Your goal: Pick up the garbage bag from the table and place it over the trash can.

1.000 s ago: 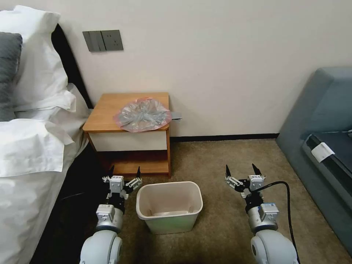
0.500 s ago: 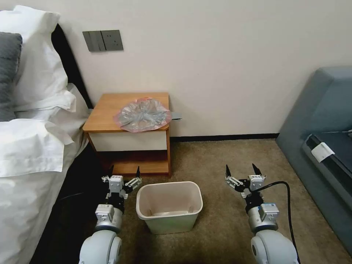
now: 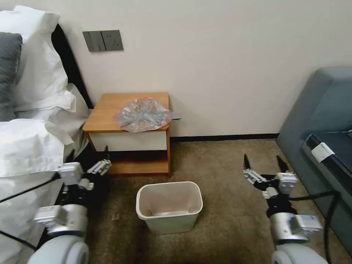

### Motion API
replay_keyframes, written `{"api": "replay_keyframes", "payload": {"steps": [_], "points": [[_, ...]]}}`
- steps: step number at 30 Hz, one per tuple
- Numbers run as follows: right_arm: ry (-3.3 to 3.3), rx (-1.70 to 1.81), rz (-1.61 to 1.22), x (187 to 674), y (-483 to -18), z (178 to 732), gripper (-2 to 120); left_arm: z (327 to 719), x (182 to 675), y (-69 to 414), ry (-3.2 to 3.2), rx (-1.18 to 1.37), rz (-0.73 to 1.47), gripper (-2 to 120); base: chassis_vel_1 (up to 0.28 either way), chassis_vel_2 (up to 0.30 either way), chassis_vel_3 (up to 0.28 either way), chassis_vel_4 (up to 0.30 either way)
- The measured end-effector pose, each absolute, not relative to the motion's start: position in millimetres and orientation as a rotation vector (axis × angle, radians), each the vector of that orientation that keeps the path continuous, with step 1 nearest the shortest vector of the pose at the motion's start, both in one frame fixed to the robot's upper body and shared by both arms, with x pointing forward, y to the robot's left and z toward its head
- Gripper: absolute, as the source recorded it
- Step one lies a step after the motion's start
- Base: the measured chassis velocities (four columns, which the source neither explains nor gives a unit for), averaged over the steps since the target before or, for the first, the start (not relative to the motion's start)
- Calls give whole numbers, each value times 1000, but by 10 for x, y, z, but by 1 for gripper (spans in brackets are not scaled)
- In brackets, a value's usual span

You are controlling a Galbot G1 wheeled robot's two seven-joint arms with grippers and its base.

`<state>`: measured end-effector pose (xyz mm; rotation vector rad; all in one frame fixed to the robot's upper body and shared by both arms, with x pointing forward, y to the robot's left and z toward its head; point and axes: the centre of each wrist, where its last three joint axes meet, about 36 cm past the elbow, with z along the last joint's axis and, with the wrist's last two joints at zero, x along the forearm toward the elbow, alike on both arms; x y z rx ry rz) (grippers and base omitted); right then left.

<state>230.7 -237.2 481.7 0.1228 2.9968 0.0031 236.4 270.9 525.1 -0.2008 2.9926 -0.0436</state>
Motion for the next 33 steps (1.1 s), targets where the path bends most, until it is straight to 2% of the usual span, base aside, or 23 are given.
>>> {"api": "replay_keyframes", "payload": {"steps": [2, 8, 13, 21, 25, 33], "points": [[2984, 125, 11, 2268, -2366, 4890, 100, 5270, 2339, 2723, 3002, -202, -25, 100, 0, 0, 0, 0], [3071, 29, 267, 2116, -2159, 5047, 100, 5111, 2394, 2702, 3059, -194, -9, 100, 0, 0, 0, 0], [3067, -36, 373, 2204, -2129, 5052, 100, 5032, 2454, 2639, 3089, -177, -24, 100, 0, 0, 0, 0], [2989, -182, 782, 2621, -2127, 4909, 100, 4862, 2569, 2489, 3113, -180, -13, 100, 0, 0, 0, 0], [2917, -334, 1112, 3025, -2155, 4847, 100, 4894, 2554, 2478, 3104, -192, 6, 100, 0, 0, 0, 0], [2842, -479, 1522, 3669, -2036, 4651, 100, 4909, 2577, 2464, 3093, -200, 14, 100, 0, 0, 0, 0]]}}
